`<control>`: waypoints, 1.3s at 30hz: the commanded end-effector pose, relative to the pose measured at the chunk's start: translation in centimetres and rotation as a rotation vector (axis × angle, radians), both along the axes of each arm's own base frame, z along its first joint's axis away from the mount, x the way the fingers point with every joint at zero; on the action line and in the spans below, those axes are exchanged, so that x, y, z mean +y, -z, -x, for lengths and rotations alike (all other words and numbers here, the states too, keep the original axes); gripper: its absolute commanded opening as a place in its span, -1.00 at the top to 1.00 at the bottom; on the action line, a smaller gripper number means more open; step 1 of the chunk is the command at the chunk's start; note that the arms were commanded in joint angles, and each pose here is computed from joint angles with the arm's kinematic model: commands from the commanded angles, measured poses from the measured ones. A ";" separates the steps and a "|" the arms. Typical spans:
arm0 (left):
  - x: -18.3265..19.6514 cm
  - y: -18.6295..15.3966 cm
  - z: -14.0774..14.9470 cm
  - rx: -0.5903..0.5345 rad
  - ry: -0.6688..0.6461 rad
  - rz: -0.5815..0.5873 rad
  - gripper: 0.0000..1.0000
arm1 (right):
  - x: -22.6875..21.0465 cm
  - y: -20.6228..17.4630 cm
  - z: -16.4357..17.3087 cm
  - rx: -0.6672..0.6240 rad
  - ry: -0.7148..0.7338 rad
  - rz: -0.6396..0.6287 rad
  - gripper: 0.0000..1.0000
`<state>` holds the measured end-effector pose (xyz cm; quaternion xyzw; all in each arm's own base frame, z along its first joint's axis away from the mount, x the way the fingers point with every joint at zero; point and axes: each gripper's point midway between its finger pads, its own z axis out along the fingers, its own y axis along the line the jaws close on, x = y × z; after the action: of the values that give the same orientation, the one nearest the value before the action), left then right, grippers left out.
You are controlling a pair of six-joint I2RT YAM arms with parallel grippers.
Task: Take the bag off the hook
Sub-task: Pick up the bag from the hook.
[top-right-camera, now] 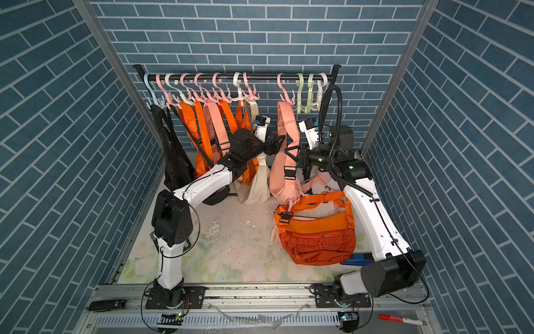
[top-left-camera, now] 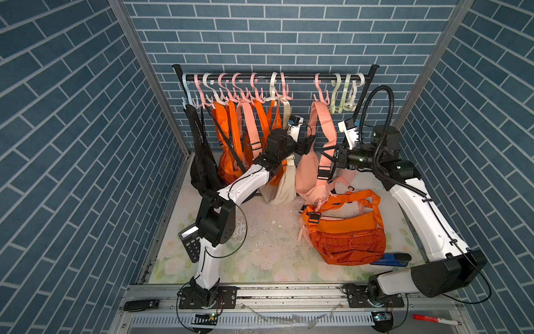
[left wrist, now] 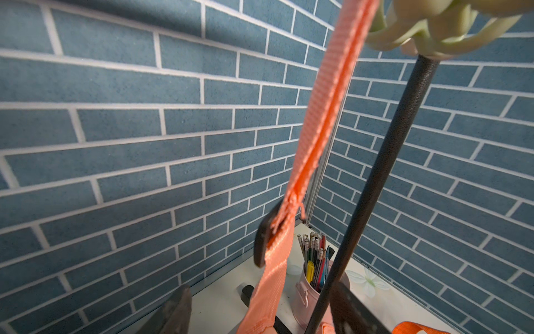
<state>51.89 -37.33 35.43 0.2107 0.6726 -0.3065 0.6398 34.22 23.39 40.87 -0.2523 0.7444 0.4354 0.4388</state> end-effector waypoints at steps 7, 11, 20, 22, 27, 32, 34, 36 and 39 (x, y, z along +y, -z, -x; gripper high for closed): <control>-0.3 0.4 -1.8 -0.016 -0.024 0.051 -0.48 | -0.1 -1.4 -0.1 -0.049 -0.017 -0.023 1.00; -1.3 0.7 -2.1 -0.007 0.016 0.052 -0.40 | -0.2 -1.4 -0.3 -0.051 -0.014 -0.027 1.00; -1.7 0.7 -2.4 -0.019 0.023 0.070 0.24 | -0.2 -1.1 -0.6 -0.047 -0.016 -0.029 1.00; -1.6 0.6 -2.4 -0.025 0.019 0.069 0.43 | -0.4 -1.0 -0.8 -0.045 -0.009 -0.028 1.00; -1.5 0.1 -2.1 -0.040 0.022 0.060 1.00 | -0.6 -0.9 -1.3 -0.044 0.005 -0.032 1.00; -0.9 -0.8 -1.4 -0.037 0.018 0.087 1.00 | -0.7 -1.1 -1.7 -0.045 0.015 -0.038 1.00; -0.7 -1.5 -0.9 -0.039 0.021 0.110 1.00 | -0.7 -1.2 -1.9 -0.047 0.019 -0.042 1.00; -0.6 -2.0 -0.4 -0.040 0.016 0.120 1.00 | -0.7 -1.4 -2.0 -0.049 0.022 -0.045 1.00; -0.5 -3.0 0.4 -0.048 0.017 0.117 1.00 | -1.0 -1.8 -2.3 -0.068 0.052 -0.040 1.00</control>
<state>52.86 -38.58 34.30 0.1933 0.6647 -0.3372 0.6381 36.16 22.60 40.82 -0.2386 0.7417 0.4341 0.4521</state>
